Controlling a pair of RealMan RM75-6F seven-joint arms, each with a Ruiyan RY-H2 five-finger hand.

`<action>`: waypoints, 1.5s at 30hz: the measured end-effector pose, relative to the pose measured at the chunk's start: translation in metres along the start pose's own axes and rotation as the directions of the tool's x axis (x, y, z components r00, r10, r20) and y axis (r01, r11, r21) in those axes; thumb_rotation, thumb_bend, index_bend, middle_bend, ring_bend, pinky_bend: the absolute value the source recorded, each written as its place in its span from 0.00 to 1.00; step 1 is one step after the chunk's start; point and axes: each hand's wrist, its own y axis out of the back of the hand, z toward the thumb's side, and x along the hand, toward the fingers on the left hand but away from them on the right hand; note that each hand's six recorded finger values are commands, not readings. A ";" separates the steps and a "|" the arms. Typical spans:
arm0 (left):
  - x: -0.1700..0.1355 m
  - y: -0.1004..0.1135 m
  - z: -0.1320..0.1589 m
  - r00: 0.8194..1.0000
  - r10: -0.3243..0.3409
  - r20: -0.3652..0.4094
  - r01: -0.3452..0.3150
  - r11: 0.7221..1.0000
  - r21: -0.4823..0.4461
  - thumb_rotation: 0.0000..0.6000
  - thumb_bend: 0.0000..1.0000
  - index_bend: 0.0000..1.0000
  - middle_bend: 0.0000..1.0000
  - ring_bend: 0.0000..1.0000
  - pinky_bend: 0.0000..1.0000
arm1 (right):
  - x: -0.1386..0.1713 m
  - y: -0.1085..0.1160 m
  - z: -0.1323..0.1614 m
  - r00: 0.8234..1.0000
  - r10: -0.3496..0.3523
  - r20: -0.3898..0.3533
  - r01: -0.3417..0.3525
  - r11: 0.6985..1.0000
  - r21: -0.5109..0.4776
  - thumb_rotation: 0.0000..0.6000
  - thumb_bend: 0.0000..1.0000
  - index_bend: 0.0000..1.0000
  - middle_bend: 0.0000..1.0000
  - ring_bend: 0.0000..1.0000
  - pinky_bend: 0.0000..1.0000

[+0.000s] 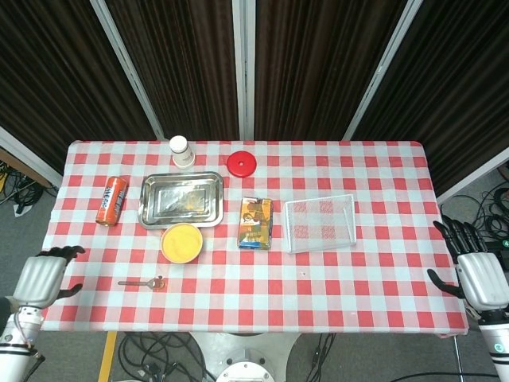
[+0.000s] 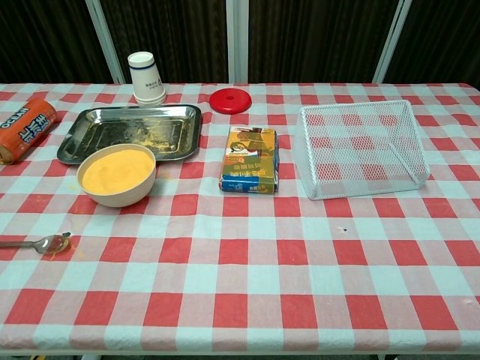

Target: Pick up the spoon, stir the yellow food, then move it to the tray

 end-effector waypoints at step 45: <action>0.043 -0.103 0.069 0.949 -0.297 0.104 0.303 0.952 -0.046 1.00 0.37 0.58 0.87 0.87 0.92 | -0.005 -0.006 -0.004 0.999 0.032 0.036 -0.032 0.999 0.013 1.00 0.21 0.00 0.01 0.00 0.00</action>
